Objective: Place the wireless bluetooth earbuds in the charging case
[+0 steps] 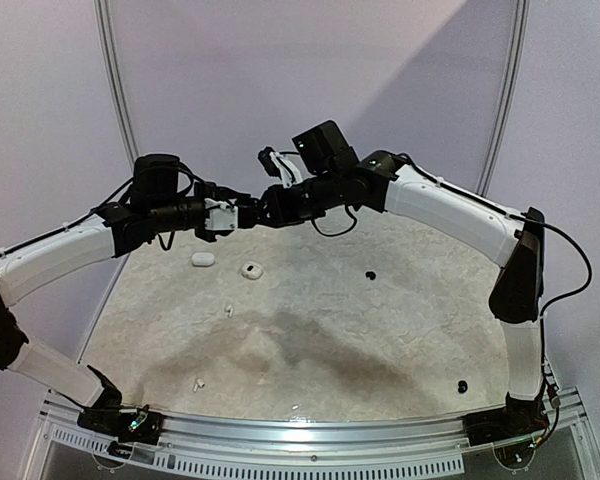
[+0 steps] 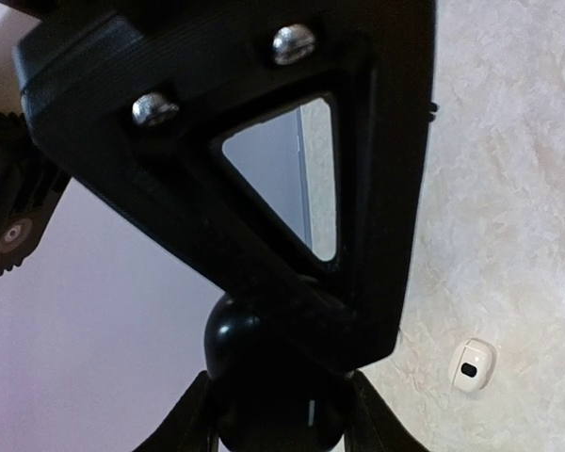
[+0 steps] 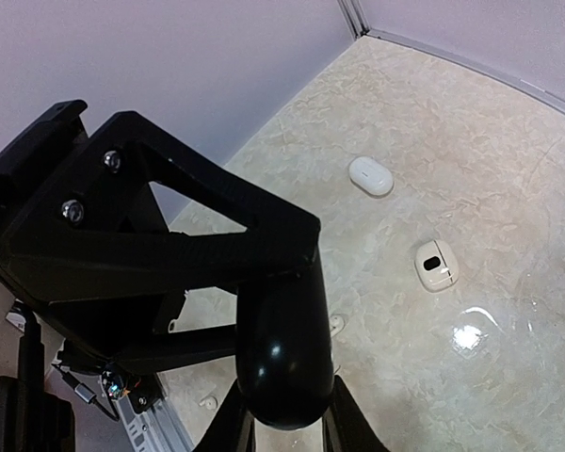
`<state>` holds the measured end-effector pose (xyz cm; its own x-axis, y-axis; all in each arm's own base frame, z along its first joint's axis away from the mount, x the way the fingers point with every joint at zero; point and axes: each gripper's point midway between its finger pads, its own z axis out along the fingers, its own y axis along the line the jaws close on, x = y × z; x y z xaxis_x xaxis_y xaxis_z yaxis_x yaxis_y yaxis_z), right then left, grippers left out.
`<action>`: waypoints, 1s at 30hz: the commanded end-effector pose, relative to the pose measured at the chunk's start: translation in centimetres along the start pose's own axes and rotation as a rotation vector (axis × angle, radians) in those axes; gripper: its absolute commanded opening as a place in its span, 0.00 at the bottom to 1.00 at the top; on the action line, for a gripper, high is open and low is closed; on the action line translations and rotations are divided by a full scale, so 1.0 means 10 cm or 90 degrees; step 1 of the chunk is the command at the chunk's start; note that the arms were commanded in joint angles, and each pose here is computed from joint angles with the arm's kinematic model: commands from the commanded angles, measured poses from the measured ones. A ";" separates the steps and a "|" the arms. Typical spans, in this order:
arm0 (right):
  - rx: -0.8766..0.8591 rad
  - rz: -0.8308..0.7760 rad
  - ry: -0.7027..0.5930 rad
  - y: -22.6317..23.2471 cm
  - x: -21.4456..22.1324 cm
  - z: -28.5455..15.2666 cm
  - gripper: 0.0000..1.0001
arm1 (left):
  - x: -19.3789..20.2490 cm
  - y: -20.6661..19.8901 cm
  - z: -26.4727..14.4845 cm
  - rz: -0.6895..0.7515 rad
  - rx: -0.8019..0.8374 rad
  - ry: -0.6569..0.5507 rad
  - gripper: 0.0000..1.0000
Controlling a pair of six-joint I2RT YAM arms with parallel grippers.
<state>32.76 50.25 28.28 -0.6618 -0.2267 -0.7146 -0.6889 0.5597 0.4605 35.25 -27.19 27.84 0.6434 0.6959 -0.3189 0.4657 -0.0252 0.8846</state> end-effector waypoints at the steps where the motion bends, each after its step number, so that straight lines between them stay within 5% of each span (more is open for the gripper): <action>1: 0.000 -0.013 -0.034 0.02 -0.15 -0.03 0.24 | -0.20 -0.15 -0.05 0.023 0.023 -0.045 0.00; 14: -0.005 -0.014 -0.044 0.03 -0.19 0.00 0.32 | -0.22 -0.18 -0.06 0.021 0.034 -0.048 0.00; 23: -0.005 -0.019 -0.020 0.02 -0.10 0.01 0.00 | -0.20 -0.08 -0.04 -0.019 0.019 -0.034 0.03; 27: 0.002 -0.051 -0.015 0.01 -0.08 -0.09 0.00 | -0.21 0.14 -0.07 -0.176 0.021 -0.032 0.73; 30: -0.001 -0.103 -0.040 0.04 -0.12 -0.26 0.00 | -0.30 0.10 -0.28 -0.356 0.122 -0.107 0.95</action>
<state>32.74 50.49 28.53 -0.6105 -0.2488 -0.7519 -0.7321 0.5396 0.4159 34.17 -27.73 28.80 0.5732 0.6621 -0.4828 0.6017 0.0600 0.7965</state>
